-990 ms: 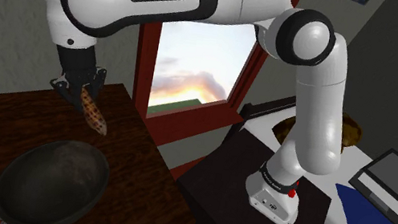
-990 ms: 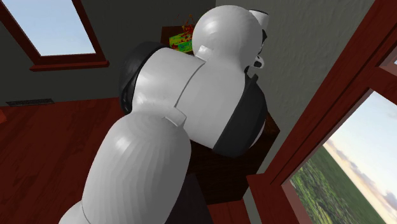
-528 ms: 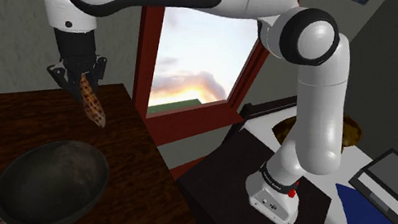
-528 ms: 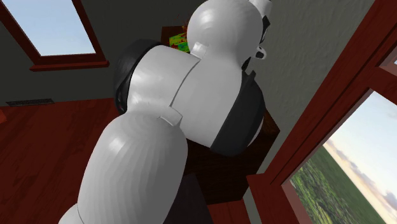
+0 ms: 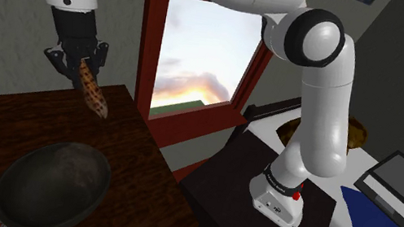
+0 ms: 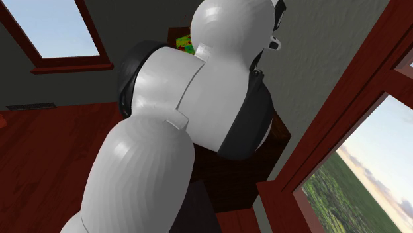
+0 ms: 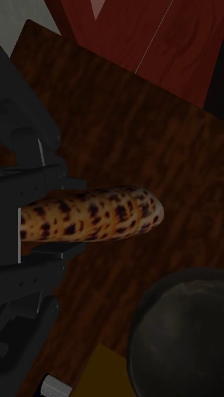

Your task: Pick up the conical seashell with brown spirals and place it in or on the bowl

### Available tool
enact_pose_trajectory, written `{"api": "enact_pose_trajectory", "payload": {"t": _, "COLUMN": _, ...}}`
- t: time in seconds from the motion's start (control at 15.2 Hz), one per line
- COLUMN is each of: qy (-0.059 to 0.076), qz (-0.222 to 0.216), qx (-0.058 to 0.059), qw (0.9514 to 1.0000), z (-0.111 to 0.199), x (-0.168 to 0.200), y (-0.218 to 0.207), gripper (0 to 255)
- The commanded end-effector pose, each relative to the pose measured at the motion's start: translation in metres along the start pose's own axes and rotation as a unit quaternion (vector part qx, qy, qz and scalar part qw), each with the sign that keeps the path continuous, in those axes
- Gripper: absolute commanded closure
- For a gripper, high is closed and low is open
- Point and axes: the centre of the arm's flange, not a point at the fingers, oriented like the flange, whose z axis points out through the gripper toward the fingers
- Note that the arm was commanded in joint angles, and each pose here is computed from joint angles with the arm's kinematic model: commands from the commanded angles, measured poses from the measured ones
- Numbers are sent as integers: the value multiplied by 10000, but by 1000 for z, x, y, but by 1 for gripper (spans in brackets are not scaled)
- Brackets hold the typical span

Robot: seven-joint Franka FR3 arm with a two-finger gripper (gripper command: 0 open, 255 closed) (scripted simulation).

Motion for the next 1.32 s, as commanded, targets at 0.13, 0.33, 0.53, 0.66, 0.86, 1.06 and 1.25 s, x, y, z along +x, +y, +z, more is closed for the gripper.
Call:
{"api": "enact_pose_trajectory", "payload": {"t": 0.13, "qy": -2, "qz": 0, "qx": -1, "qw": 10000, "z": -10, "x": -9, "y": -11, "gripper": 255}}
{"api": "enact_pose_trajectory", "payload": {"t": 0.33, "qy": -2, "qz": 0, "qx": -1, "qw": 10000, "z": -4, "x": -32, "y": -43, "gripper": 255}}
{"api": "enact_pose_trajectory", "payload": {"t": 0.53, "qy": -2, "qz": 0, "qx": -1, "qw": 10000, "z": 2, "x": -55, "y": -74, "gripper": 255}}
{"api": "enact_pose_trajectory", "payload": {"t": 0.66, "qy": -2, "qz": 0, "qx": -1, "qw": 10000, "z": 6, "x": -71, "y": -96, "gripper": 255}}
{"api": "enact_pose_trajectory", "payload": {"t": 0.86, "qy": -2, "qz": 0, "qx": -1, "qw": 10000, "z": 12, "x": -94, "y": -127, "gripper": 255}}
{"api": "enact_pose_trajectory", "payload": {"t": 1.06, "qy": -2, "qz": 0, "qx": -1, "qw": 10000, "z": 18, "x": -117, "y": -159, "gripper": 255}}
{"api": "enact_pose_trajectory", "payload": {"t": 1.25, "qy": -2, "qz": 0, "qx": 0, "qw": 10000, "z": 31, "x": -124, "y": -170, "gripper": 255}}
